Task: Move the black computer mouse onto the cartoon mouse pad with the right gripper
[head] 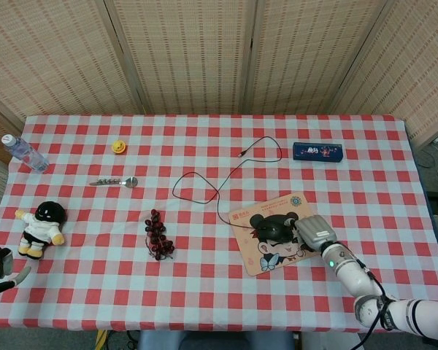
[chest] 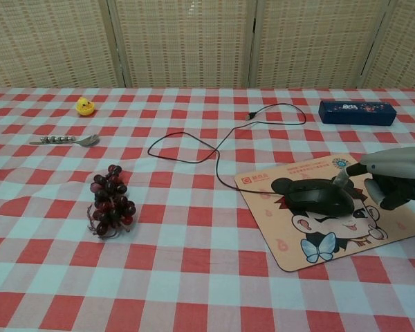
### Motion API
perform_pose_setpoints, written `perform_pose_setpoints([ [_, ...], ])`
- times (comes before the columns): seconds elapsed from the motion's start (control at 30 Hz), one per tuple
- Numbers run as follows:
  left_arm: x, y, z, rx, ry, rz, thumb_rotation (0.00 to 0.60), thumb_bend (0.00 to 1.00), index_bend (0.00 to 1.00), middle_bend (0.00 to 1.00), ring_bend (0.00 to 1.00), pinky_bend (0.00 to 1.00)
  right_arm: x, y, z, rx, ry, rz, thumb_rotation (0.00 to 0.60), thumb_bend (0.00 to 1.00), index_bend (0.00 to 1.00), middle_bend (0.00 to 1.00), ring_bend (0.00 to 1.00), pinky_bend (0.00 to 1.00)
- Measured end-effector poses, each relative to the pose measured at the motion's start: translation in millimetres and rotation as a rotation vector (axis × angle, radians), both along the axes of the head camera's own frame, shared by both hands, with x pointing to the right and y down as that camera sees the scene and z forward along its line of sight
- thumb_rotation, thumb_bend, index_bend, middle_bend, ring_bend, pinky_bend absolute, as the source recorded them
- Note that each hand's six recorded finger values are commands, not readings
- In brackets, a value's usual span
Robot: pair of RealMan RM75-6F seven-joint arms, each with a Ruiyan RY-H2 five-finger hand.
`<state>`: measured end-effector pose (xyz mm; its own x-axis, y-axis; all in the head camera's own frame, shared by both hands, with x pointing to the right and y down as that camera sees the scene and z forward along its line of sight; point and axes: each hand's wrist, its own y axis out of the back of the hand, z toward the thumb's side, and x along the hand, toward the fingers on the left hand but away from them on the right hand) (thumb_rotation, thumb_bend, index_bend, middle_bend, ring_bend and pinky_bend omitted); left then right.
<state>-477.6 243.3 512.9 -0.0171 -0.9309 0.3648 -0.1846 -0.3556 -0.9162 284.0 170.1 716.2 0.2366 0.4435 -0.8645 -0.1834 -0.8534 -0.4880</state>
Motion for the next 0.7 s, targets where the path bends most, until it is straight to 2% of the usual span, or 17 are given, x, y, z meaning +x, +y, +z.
perform_pose_setpoints([
  [0.7,-4.2,0.0,-4.4,0.007,-0.014,-0.017,0.600,0.19,1.00,0.83,0.51,0.54,-5.8,26.3,-12.5,-0.034,-0.076,-0.044,0.600,1.00,0.21,1.00,1.00,1.00],
])
